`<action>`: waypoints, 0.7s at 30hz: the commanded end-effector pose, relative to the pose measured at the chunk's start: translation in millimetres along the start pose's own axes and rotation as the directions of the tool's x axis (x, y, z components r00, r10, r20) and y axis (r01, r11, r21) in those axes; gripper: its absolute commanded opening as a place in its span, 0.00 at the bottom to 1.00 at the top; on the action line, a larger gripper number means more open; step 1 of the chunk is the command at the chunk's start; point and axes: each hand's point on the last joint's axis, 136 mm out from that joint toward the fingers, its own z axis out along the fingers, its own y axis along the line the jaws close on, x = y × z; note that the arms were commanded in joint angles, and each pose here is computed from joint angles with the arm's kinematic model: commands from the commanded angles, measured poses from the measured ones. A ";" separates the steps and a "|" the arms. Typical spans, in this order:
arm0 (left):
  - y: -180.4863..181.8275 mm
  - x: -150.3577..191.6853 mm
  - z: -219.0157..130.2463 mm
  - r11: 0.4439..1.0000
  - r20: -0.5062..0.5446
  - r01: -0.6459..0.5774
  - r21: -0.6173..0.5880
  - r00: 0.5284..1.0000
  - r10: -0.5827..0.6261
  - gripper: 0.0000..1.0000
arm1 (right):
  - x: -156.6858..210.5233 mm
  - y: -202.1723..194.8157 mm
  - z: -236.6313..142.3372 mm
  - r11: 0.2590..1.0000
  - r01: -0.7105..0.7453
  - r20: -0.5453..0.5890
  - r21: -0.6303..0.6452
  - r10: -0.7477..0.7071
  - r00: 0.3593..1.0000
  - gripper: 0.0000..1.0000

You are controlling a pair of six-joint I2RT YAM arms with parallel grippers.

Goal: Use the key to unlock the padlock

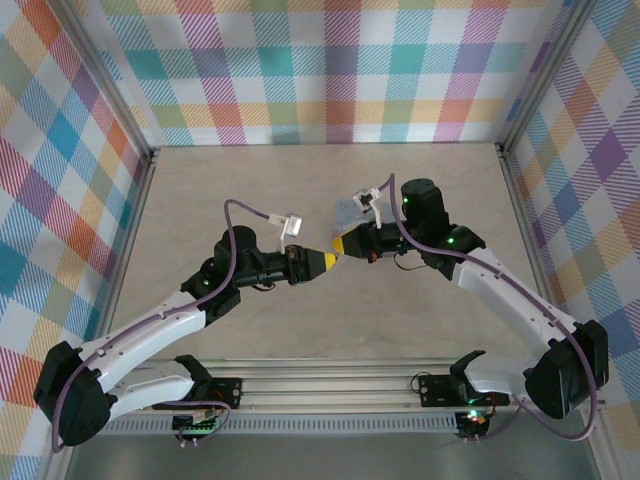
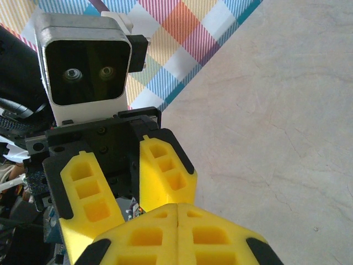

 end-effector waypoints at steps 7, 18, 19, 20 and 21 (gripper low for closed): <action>-4.3 -5.8 0.1 0.999 0.029 -0.010 0.040 1.000 0.009 0.35 | -4.9 9.2 -2.0 0.999 0.014 0.017 -0.041 -0.013 1.000 0.00; -4.7 -5.0 4.0 0.998 0.018 0.001 0.060 1.000 -0.003 0.27 | -6.0 9.6 -1.5 0.999 0.005 0.024 -0.048 -0.004 1.000 0.00; -5.0 -4.7 3.8 0.998 0.018 0.001 0.061 1.000 -0.002 0.25 | -6.5 9.2 -1.5 0.999 0.004 0.026 -0.048 -0.003 1.000 0.00; -4.8 -4.3 3.8 0.998 0.017 0.001 0.061 1.000 -0.002 0.23 | -6.9 10.0 -1.6 0.999 0.005 0.027 -0.050 -0.003 1.000 0.00; -5.1 -4.1 3.4 0.998 0.018 0.001 0.062 1.000 -0.002 0.21 | -6.9 9.6 -1.2 0.999 0.002 0.027 -0.050 -0.001 1.000 0.00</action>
